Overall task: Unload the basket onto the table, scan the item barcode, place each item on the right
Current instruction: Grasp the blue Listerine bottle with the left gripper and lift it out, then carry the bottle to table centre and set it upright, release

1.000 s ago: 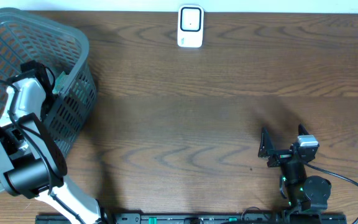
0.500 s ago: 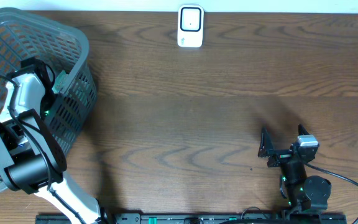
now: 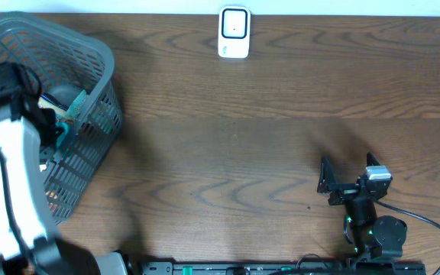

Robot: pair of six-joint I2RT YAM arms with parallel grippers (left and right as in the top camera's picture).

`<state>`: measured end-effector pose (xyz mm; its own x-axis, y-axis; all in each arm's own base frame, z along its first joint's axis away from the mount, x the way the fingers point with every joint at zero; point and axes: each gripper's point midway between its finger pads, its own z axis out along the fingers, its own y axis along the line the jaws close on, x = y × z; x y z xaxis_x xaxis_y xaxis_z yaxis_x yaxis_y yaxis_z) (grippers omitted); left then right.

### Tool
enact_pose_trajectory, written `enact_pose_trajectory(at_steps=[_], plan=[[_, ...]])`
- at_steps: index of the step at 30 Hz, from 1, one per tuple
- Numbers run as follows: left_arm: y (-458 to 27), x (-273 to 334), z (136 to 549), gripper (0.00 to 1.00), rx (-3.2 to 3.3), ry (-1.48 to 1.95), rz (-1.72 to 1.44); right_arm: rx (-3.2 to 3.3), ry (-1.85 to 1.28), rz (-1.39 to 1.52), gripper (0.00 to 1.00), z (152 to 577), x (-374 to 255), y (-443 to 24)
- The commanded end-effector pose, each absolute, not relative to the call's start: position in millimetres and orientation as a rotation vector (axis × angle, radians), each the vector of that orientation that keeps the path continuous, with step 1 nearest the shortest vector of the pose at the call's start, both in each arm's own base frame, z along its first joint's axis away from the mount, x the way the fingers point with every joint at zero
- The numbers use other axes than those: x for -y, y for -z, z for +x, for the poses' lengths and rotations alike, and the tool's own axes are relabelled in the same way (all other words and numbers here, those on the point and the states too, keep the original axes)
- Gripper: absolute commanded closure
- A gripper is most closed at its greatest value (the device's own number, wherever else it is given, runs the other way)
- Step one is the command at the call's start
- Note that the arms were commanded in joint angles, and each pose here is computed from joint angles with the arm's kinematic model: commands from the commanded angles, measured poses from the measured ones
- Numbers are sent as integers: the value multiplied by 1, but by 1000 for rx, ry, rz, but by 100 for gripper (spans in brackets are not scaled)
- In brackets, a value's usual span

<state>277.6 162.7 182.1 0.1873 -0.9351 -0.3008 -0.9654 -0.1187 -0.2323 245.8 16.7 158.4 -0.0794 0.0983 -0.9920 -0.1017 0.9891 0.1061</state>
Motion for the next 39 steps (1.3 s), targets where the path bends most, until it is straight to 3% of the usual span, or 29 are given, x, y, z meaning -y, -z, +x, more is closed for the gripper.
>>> enact_pose_trajectory(at_steps=[1, 10, 17, 27, 39], plan=[[-228, -164, 266, 56, -1685, -74, -1997, -1643, -162, -14, 1, 246, -18, -158], [-338, -137, 219, 56, -1394, 218, -1733, -1643, -162, -14, 1, 246, -18, -158], [-370, -79, 225, 56, -1492, 565, -1519, -1643, -162, -14, 1, 246, -18, -158], [-338, 25, 274, 56, -2053, 674, -1035, -1643, -162, -14, 1, 246, -18, -158], [-215, 147, 317, 56, -2542, 166, -482, -1643, -162, -14, 1, 246, -18, -158]])
